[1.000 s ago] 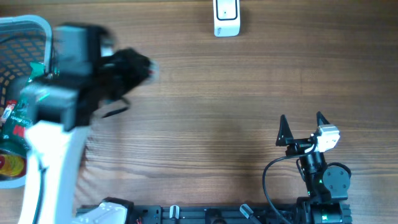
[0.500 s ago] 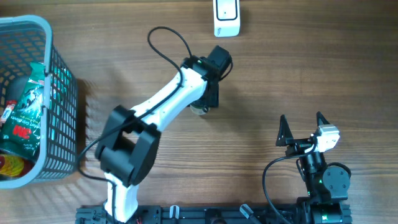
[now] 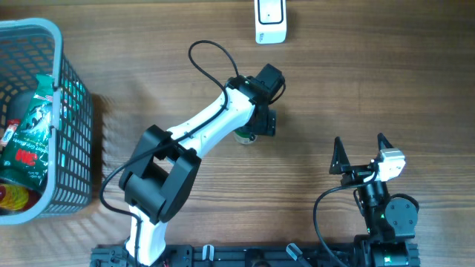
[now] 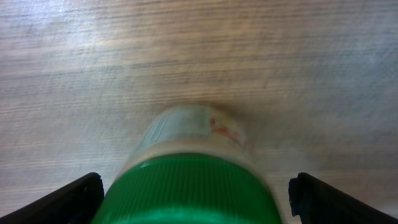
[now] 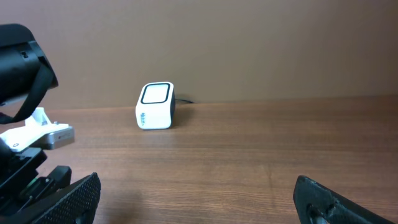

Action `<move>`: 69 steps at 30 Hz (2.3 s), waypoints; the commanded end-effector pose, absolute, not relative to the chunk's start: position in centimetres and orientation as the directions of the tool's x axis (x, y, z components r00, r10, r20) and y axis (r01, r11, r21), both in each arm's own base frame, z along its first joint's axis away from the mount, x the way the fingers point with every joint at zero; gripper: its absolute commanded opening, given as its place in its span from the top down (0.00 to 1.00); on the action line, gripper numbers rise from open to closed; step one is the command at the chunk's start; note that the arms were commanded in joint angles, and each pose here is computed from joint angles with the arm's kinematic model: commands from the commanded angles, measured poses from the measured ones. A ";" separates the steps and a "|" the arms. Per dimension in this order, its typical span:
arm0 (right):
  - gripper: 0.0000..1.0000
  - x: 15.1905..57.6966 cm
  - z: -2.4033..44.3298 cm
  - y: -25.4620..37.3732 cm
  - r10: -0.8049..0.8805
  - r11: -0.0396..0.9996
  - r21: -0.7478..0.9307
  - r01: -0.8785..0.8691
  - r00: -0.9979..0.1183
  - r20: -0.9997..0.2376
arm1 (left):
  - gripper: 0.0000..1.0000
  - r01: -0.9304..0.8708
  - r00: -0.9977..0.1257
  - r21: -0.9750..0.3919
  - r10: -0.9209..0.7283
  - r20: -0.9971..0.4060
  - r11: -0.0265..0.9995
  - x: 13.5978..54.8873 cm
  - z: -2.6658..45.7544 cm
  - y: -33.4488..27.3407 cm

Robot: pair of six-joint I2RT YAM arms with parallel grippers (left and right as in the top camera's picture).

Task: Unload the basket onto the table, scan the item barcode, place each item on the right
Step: 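Carry the green-capped jar to the table center and release it, then reach into the basket and grasp the red-capped bottle with the left gripper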

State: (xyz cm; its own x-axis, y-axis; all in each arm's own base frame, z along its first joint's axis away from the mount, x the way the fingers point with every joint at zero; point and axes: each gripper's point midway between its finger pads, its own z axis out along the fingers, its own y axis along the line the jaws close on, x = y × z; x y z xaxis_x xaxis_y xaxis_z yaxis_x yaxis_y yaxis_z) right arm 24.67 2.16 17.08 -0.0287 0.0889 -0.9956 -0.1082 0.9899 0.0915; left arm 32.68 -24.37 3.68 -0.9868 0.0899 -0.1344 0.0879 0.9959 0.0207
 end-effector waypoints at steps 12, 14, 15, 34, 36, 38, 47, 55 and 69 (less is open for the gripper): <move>0.00 24.7 17.1 2.0 0.106 0.990 0.108 -0.095 -0.027 -0.994 | 0.00 -0.566 -0.409 -0.275 -0.554 -0.726 0.778 32.3 40.8 0.7; 0.00 24.7 17.1 2.0 0.106 0.990 0.108 -0.096 -0.027 -0.994 | 0.00 -0.727 -0.277 -0.301 -0.664 -0.695 0.618 29.3 40.6 6.5; 0.00 24.7 17.1 2.0 0.106 0.990 0.108 -0.096 -0.027 -0.994 | 0.00 -0.784 -0.220 -0.306 -0.702 -0.677 0.540 28.0 40.4 8.8; 0.00 24.7 17.1 2.0 0.106 0.990 0.108 -0.095 -0.027 -0.994 | 0.00 -0.834 0.549 -0.270 -0.770 -0.326 -0.481 15.0 26.3 27.7; 0.00 24.7 17.1 2.0 0.106 0.990 0.108 -0.096 -0.027 -0.994 | 0.00 -0.824 0.560 -0.326 -0.756 -0.339 -0.464 16.1 26.6 29.0; 0.00 24.7 17.1 2.0 0.106 0.990 0.108 -0.095 -0.027 -0.994 | 0.00 -0.818 0.567 -0.351 -0.746 -0.350 -0.456 16.6 26.8 29.8; 0.00 24.7 17.1 2.0 0.106 0.990 0.108 -0.096 -0.027 -0.994 | 0.00 -0.869 0.494 -0.149 -0.811 -0.315 -0.471 17.4 20.3 31.9; 0.00 24.7 17.1 2.0 0.106 0.990 0.108 -0.096 -0.027 -0.994 | 0.00 -0.867 0.456 0.018 -0.806 -0.378 -0.499 15.2 18.0 32.7; 0.00 24.7 17.1 2.0 0.106 0.990 0.108 -0.095 -0.027 -0.994 | 0.09 -0.862 0.439 0.086 -0.819 -0.370 -0.500 14.3 13.5 32.1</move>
